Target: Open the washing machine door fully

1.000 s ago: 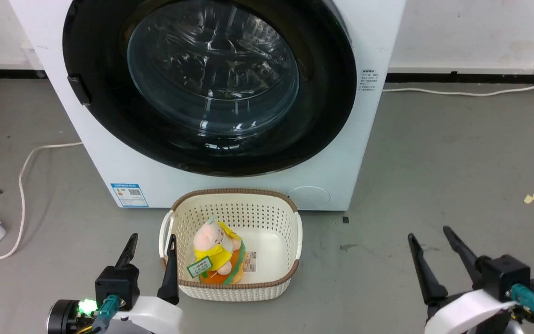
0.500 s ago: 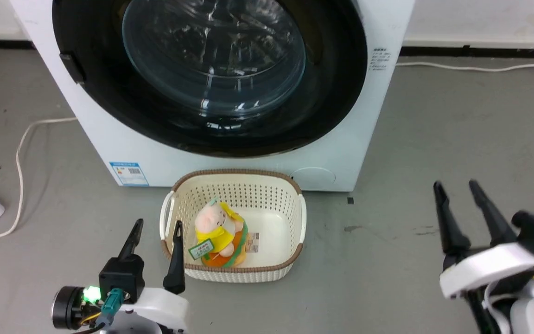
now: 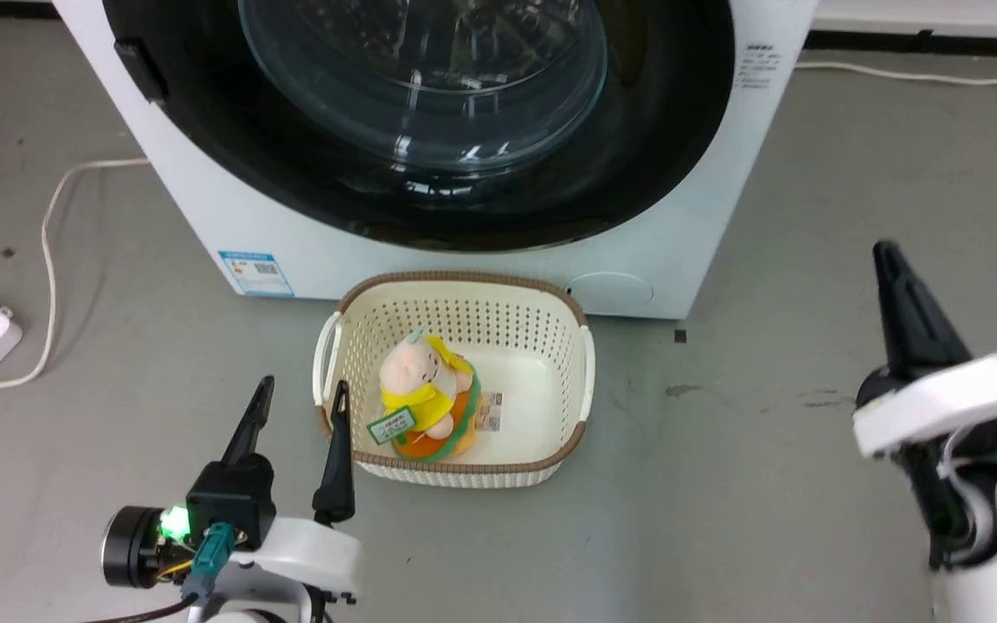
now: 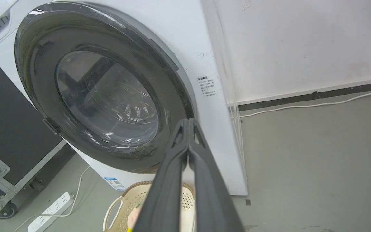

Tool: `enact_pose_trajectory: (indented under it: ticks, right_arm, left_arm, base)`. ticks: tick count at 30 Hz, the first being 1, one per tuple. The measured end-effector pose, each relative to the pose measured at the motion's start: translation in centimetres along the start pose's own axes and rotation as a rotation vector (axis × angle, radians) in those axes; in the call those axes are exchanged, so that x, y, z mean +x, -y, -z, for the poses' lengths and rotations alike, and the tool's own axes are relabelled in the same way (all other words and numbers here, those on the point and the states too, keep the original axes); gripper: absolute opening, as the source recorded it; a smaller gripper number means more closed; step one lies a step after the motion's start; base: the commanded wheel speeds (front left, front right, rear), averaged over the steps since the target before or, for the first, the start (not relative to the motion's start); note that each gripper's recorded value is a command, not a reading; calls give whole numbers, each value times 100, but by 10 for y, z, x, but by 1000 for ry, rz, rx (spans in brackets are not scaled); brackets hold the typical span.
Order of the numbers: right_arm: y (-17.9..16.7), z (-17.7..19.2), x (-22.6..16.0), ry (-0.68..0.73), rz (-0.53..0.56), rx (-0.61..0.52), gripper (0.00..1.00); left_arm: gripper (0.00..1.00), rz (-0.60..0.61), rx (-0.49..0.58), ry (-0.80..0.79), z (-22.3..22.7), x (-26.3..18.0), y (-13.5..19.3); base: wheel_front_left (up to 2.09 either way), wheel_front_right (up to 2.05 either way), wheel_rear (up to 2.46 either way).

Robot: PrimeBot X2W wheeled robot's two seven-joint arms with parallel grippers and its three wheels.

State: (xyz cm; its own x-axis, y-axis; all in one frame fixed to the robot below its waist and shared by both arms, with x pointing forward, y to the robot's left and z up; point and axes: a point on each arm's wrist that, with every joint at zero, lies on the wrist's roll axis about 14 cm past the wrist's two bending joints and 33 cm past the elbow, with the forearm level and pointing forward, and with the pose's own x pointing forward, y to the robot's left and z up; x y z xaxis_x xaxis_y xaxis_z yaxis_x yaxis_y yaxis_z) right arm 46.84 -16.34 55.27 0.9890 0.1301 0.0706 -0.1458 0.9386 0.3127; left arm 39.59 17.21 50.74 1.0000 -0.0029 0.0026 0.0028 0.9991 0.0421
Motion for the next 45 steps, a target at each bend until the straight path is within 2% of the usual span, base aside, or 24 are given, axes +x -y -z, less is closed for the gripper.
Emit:
enact_pose_trajectory:
  ticks: [20,30,45]
  right_arm:
    - [17,14,86,-103,41,444,0]
    - [6,28,127,-208,11,586,0]
    - [-3,41,183,-335,-17,695,0]
  left_arm:
    - [100,-25,5,0,11,14,-5]
    - [100,-31,3,3,16,22,-6]
    - [100,-50,3,3,24,29,-10]
  base:
    - [0,0,0]
    - [0,0,0]
    - [0,0,0]
